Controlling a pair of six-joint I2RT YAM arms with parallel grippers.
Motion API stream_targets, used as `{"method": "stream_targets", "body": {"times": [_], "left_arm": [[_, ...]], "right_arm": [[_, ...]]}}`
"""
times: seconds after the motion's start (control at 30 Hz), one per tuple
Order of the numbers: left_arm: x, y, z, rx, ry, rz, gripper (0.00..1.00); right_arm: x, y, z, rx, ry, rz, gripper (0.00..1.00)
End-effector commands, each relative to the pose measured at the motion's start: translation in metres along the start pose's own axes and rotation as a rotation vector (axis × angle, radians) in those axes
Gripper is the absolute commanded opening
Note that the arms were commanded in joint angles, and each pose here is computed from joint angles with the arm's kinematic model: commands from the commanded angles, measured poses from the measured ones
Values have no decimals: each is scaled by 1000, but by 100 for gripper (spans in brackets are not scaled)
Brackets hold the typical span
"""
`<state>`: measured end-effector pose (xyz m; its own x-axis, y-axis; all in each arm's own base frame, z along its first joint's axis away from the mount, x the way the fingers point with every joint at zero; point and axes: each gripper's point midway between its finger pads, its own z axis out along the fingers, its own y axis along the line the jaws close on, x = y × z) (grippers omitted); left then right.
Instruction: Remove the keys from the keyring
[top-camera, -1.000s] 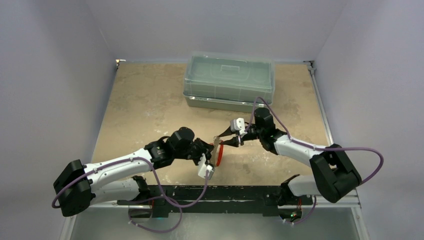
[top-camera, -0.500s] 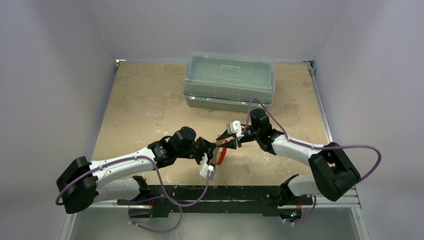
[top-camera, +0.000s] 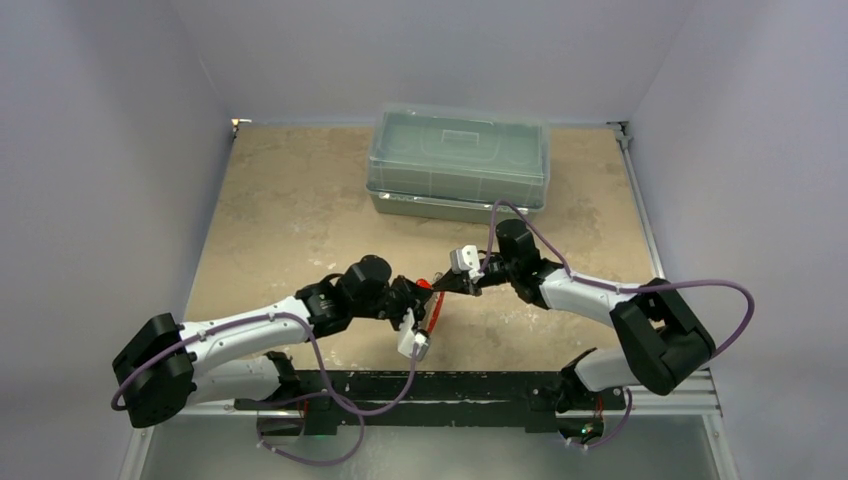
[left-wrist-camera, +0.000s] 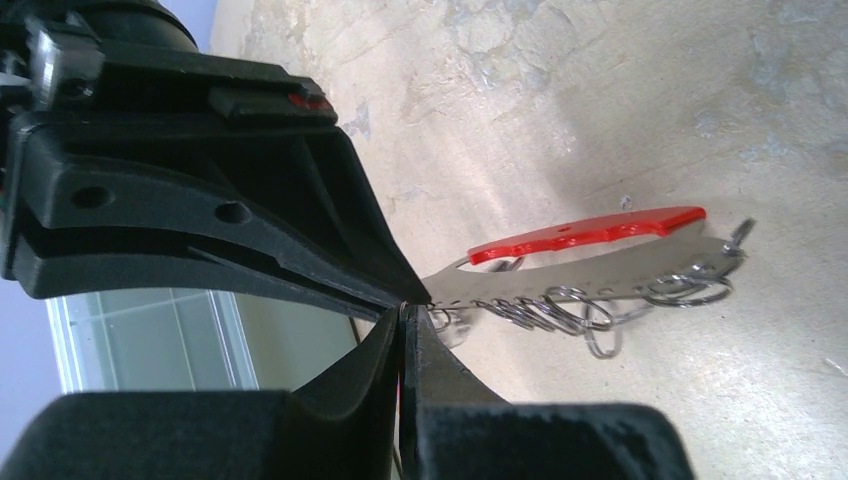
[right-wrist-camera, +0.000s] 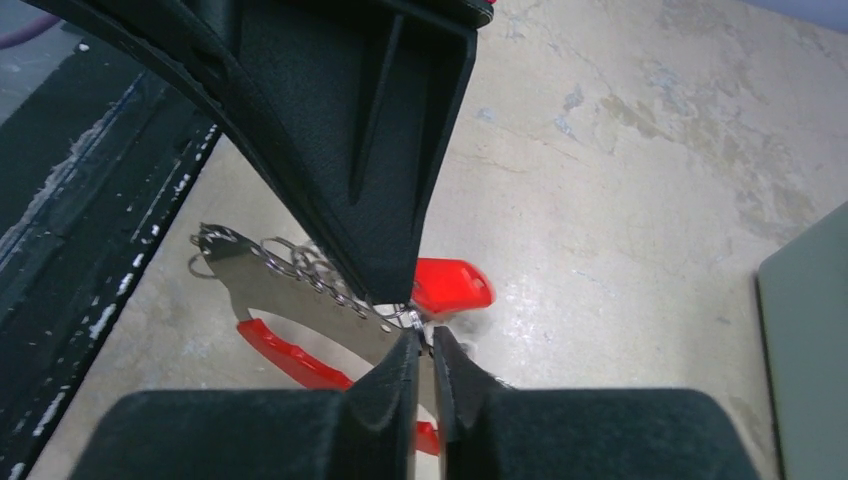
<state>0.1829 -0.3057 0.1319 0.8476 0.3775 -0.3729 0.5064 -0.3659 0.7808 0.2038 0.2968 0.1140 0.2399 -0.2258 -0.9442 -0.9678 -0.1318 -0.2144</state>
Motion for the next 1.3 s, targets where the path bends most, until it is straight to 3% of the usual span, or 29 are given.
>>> {"method": "stream_targets", "body": {"times": [0.0, 0.43, 0.73, 0.87, 1.1, 1.27], "left_arm": [[-12, 19, -5, -71, -44, 48, 0], [3, -8, -15, -7, 38, -92, 0], [11, -28, -19, 37, 80, -160, 13], [14, -21, -22, -16, 105, -233, 17], [10, -5, -18, -82, 84, -456, 16], [11, 4, -14, -137, 72, -526, 15]], "right_arm": [[-2, -1, 0, 5, -1, -34, 2], [-9, -4, -2, 26, -9, 7, 0], [-14, -4, -1, 27, -30, 20, 0], [-17, -3, -1, 18, -43, 11, 0], [-24, -2, 1, 1, -83, -10, 0], [-28, -1, 1, -4, -100, -16, 0]]}}
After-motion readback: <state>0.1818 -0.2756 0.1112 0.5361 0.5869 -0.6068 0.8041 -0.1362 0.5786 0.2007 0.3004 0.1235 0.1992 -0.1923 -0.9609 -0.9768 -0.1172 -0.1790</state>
